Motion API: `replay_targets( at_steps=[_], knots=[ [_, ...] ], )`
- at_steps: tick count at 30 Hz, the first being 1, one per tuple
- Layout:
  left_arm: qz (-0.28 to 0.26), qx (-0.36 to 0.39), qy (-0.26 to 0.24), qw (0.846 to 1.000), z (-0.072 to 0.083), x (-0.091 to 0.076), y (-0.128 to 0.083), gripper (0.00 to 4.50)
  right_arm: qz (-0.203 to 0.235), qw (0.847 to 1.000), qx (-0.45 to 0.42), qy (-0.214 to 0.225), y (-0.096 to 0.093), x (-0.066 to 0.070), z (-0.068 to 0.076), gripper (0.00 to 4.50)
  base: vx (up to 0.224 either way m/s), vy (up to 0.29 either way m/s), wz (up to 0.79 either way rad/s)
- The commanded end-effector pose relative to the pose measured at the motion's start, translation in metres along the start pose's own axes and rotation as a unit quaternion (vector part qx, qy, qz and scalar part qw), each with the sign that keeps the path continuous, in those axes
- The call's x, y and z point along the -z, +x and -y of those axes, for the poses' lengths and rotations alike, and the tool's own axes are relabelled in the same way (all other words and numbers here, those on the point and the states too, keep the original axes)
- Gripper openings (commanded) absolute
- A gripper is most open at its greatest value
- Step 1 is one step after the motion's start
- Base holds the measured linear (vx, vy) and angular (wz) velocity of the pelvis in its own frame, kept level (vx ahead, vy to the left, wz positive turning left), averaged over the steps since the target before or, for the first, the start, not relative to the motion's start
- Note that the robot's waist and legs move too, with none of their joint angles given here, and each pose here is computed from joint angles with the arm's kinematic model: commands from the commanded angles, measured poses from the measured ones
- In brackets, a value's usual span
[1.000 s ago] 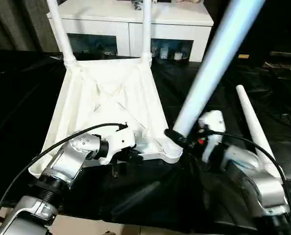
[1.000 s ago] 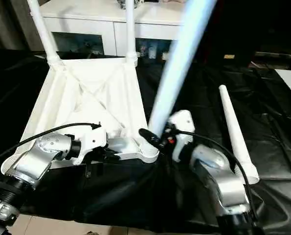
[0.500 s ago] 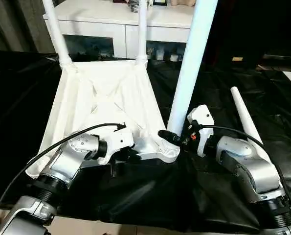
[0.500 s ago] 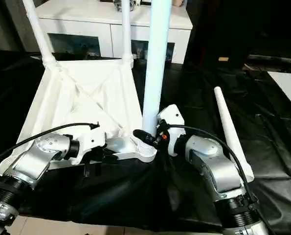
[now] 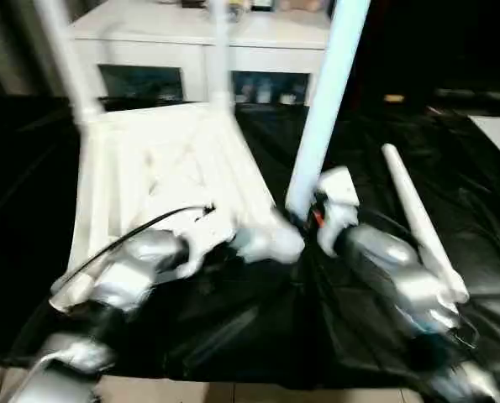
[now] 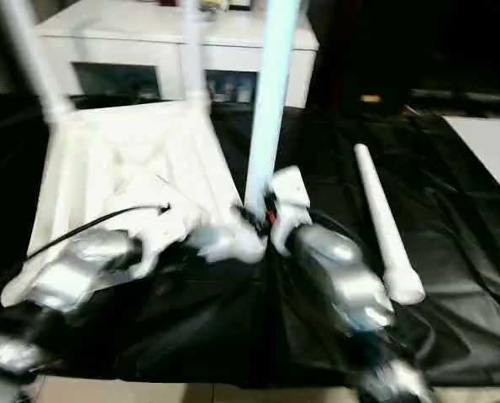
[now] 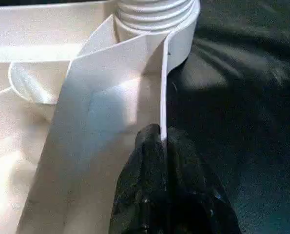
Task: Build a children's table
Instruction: Rotate leg to tighten
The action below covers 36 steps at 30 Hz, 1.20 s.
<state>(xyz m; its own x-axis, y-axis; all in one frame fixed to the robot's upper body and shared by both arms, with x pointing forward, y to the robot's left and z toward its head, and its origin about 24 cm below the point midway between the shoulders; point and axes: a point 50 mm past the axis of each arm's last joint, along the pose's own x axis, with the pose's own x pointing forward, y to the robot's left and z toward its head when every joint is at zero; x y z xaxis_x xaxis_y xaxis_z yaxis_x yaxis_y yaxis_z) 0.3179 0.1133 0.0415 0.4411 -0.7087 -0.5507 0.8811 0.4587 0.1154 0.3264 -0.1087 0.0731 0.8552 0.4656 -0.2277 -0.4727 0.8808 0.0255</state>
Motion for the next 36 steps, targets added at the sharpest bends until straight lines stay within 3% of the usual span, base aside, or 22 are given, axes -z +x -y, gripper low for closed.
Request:
replay_targets(
  at_steps=[1,8,13,18,19,21,23,25,30,36],
  knots=[
    [0.008,-0.104,-0.072,0.992,-0.008,-0.006,0.008,0.0,-0.113,0.983,0.142,0.031,0.003,0.046,0.026,1.84,0.0,0.0,0.0],
    [0.003,-0.124,-0.099,0.987,0.018,-0.029,0.046,0.0,-0.109,0.968,0.216,0.065,0.026,0.035,0.023,1.84,0.007,-0.001,0.0],
    [0.011,-0.129,-0.105,0.986,0.026,-0.041,0.056,0.0,-0.103,0.962,0.244,0.065,0.033,0.03,0.022,1.84,0.027,-0.005,0.01],
    [0.01,-0.141,-0.11,0.984,0.026,-0.044,0.056,0.0,-0.097,0.961,0.251,0.068,0.039,0.027,0.019,1.84,0.0,0.0,0.0],
    [0.007,-0.147,-0.11,0.983,0.023,-0.042,0.053,0.0,-0.082,0.966,0.232,0.074,0.043,0.023,0.016,1.84,0.0,0.0,0.0],
    [0.003,-0.153,-0.109,0.982,0.019,-0.04,0.05,0.0,-0.049,0.974,0.206,0.081,0.047,0.014,0.012,2.4,0.0,0.0,0.0],
    [0.006,-0.157,-0.104,0.982,0.015,-0.039,0.047,0.0,-0.019,0.98,0.184,0.075,0.049,0.004,0.009,2.4,0.0,0.0,0.0],
    [0.009,-0.157,-0.098,0.983,0.013,-0.038,0.045,0.0,0.003,0.984,0.164,0.073,0.049,-0.005,0.008,2.7,0.0,0.0,0.0],
    [0.005,-0.148,-0.072,0.986,0.005,-0.031,0.033,0.0,0.047,0.991,0.113,0.057,0.041,-0.023,0.01,3.09,0.0,0.0,0.0],
    [0.009,-0.122,-0.049,0.991,0.001,-0.026,0.021,0.0,0.074,0.996,0.043,0.035,0.025,-0.032,0.014,3.61,0.0,0.0,0.0]
  ],
)
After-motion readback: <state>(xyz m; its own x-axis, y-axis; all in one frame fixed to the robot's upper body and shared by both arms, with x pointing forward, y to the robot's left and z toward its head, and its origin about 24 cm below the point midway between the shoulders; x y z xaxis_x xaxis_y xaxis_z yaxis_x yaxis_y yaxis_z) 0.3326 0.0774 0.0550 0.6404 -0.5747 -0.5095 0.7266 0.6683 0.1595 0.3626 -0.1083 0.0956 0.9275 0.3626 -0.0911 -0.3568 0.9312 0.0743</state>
